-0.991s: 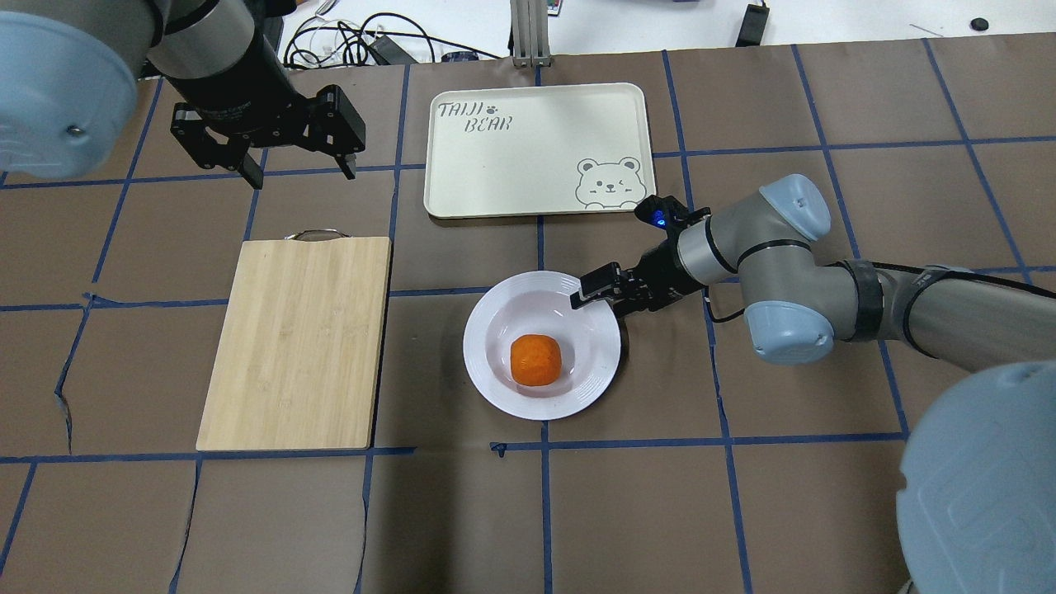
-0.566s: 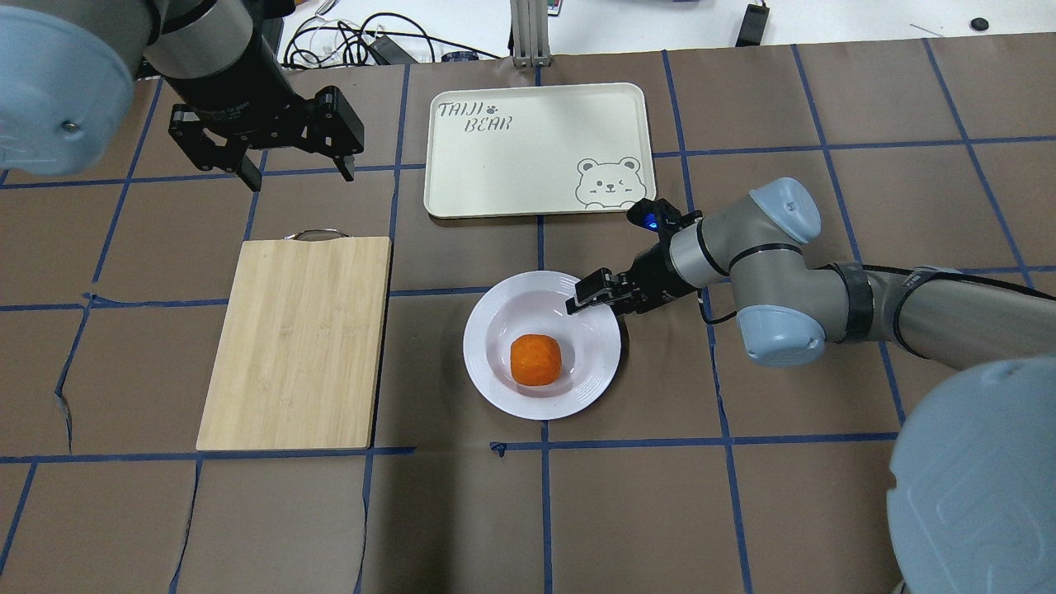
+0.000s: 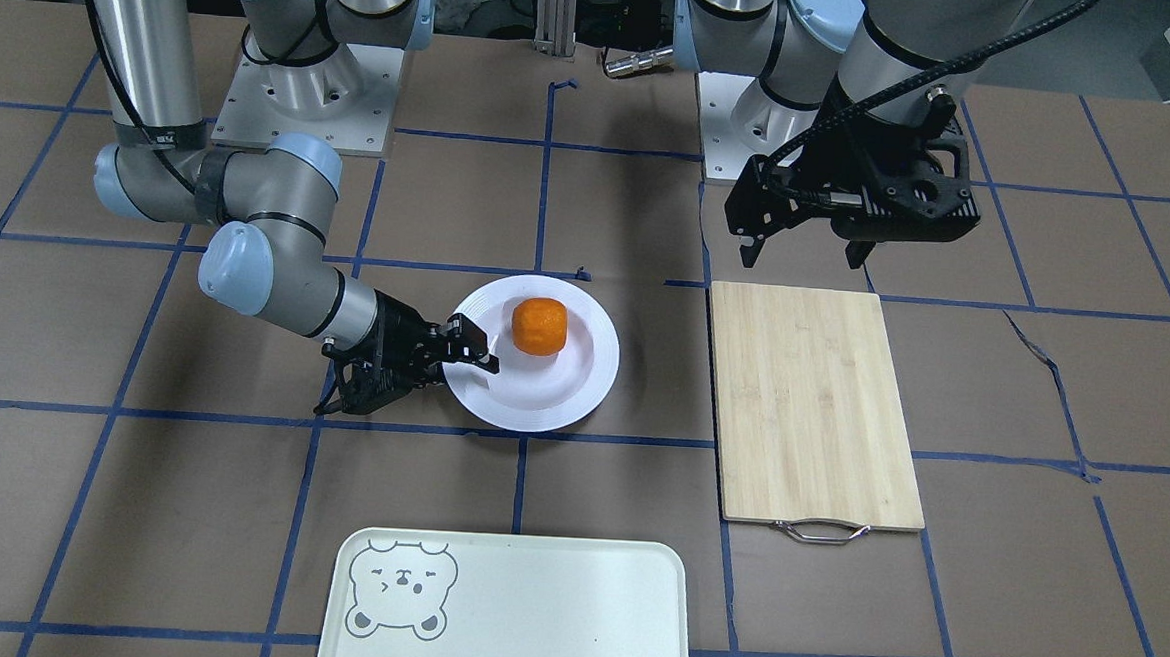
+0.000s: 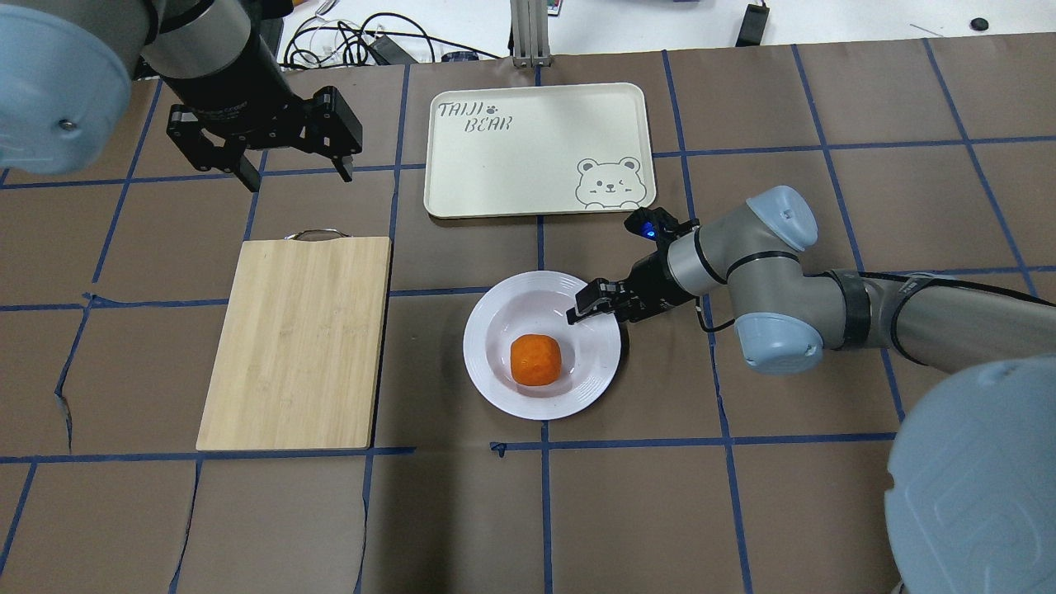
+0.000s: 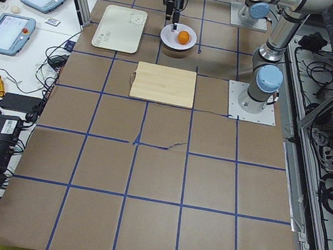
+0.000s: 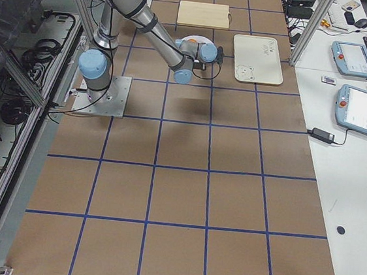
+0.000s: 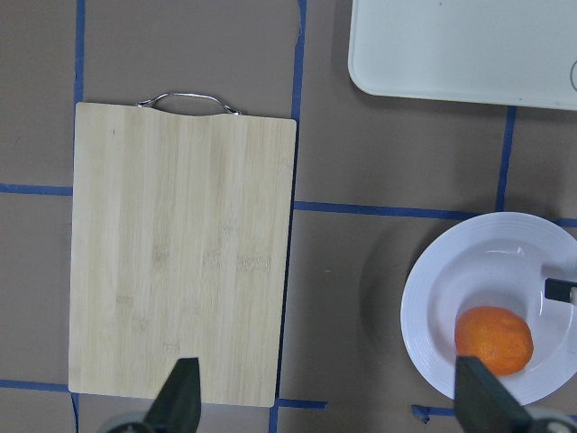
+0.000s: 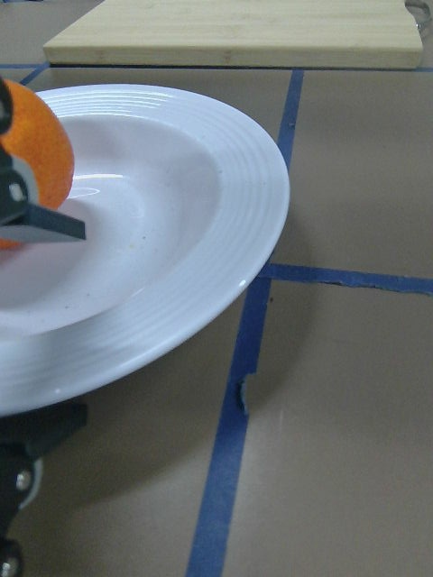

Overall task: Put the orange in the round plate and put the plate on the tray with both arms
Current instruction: 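Lower the right gripper onto the plate rim nearest it and grasp, then lift the plate with the right gripper and carry it onto the bear tray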

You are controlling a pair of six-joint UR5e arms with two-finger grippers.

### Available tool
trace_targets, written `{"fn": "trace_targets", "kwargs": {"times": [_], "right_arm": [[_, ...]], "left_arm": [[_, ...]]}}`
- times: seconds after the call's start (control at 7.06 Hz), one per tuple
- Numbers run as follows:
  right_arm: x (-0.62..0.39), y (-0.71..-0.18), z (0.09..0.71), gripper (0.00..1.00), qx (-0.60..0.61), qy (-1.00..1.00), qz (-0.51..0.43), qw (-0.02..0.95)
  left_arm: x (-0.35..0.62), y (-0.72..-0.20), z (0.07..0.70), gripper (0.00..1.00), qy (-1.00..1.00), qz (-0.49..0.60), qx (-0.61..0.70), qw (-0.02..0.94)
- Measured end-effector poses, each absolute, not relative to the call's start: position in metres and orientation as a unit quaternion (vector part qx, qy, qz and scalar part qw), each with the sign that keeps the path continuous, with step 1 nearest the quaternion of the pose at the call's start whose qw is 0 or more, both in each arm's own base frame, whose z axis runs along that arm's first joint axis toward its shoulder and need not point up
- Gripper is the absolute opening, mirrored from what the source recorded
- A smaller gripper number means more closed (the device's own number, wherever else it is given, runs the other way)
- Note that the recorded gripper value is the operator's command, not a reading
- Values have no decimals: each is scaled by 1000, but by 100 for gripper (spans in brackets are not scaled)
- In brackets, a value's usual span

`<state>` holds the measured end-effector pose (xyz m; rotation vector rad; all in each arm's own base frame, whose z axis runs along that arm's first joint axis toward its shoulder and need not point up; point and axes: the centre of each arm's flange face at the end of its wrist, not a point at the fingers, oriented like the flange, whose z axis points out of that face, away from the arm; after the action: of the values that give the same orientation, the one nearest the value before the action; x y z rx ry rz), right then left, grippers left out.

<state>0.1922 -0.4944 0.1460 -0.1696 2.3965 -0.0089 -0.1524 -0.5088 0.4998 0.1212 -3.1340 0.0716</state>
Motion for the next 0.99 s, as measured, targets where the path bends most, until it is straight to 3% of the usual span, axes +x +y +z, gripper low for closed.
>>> {"fn": "trace_targets", "kwargs": {"times": [0.14,0.99], "right_arm": [[192,-494,146,0,-67,930,-5,362],[195,-508,170,0,-102,916,-81,380]], "left_arm": [[-152,-509,500,100,-999,23,39,2],[-152,-508,501,100,-999,22,39,2]]}}
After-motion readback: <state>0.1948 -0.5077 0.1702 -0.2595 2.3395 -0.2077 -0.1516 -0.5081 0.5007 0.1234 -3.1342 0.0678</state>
